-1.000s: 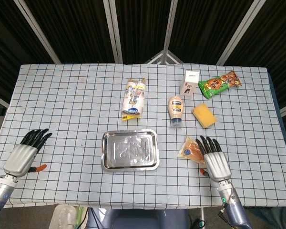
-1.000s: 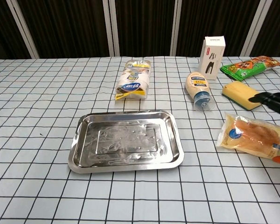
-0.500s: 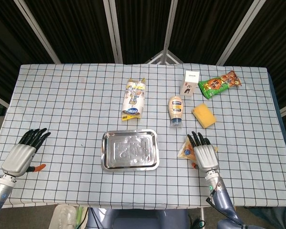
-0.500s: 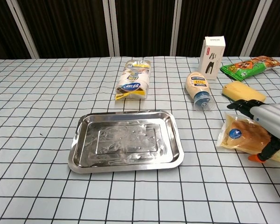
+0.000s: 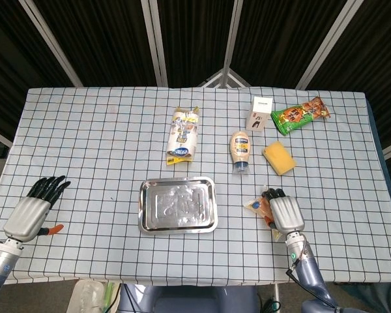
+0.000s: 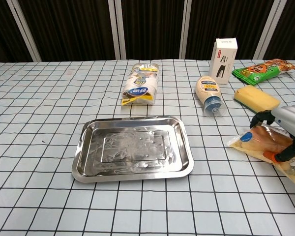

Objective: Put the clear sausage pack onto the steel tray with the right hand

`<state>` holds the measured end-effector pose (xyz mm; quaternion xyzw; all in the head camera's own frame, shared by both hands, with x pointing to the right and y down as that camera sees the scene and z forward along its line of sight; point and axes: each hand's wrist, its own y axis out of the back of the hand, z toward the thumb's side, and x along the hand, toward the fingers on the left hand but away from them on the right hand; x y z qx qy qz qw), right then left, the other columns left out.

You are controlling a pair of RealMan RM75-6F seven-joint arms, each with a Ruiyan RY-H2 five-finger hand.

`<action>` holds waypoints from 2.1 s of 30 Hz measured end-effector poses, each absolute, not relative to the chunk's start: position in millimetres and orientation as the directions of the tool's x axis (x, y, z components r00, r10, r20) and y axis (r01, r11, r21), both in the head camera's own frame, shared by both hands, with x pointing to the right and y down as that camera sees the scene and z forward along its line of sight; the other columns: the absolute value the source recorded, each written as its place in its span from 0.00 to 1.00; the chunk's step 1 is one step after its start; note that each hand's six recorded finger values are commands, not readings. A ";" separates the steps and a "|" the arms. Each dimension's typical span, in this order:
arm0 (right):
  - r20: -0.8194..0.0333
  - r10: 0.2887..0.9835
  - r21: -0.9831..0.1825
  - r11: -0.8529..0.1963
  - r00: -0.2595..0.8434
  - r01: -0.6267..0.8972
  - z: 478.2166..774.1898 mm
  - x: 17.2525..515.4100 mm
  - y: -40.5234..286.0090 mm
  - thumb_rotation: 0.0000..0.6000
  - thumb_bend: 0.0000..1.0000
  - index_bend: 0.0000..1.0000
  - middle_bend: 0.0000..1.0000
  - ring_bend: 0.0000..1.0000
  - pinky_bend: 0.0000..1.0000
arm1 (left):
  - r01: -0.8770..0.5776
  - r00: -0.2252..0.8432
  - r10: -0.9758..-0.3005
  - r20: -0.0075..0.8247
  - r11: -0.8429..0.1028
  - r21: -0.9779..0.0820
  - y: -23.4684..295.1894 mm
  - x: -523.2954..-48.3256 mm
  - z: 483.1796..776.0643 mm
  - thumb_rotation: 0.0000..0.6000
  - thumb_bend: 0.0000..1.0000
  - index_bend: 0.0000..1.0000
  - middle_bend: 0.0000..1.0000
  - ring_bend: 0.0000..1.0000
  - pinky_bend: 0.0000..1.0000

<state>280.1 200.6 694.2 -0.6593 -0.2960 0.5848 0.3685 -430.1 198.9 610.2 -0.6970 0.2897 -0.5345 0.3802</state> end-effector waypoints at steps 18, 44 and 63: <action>-0.449 0.852 -0.890 -0.452 0.267 -0.055 659.2 196.2 168.4 1.00 0.38 0.35 0.31 0.27 0.63 | 0.011 0.267 -0.805 0.530 -0.547 -0.837 200.8 -427.0 611.9 1.00 0.05 0.00 0.00 0.00 0.00; -0.476 0.806 -0.870 -0.490 0.352 -0.054 690.1 7.5 175.3 1.00 0.38 0.01 0.08 0.08 0.48 | -0.040 0.252 -0.814 0.524 -0.550 -0.835 191.4 -439.1 607.0 1.00 0.05 0.00 0.00 0.00 0.00; -0.459 0.844 -0.888 -0.445 0.277 -0.118 653.1 47.6 178.8 1.00 0.24 0.00 0.00 0.00 0.16 | -0.040 0.245 -0.815 0.526 -0.550 -0.834 190.1 -441.4 607.5 1.00 0.05 0.00 0.00 0.00 0.00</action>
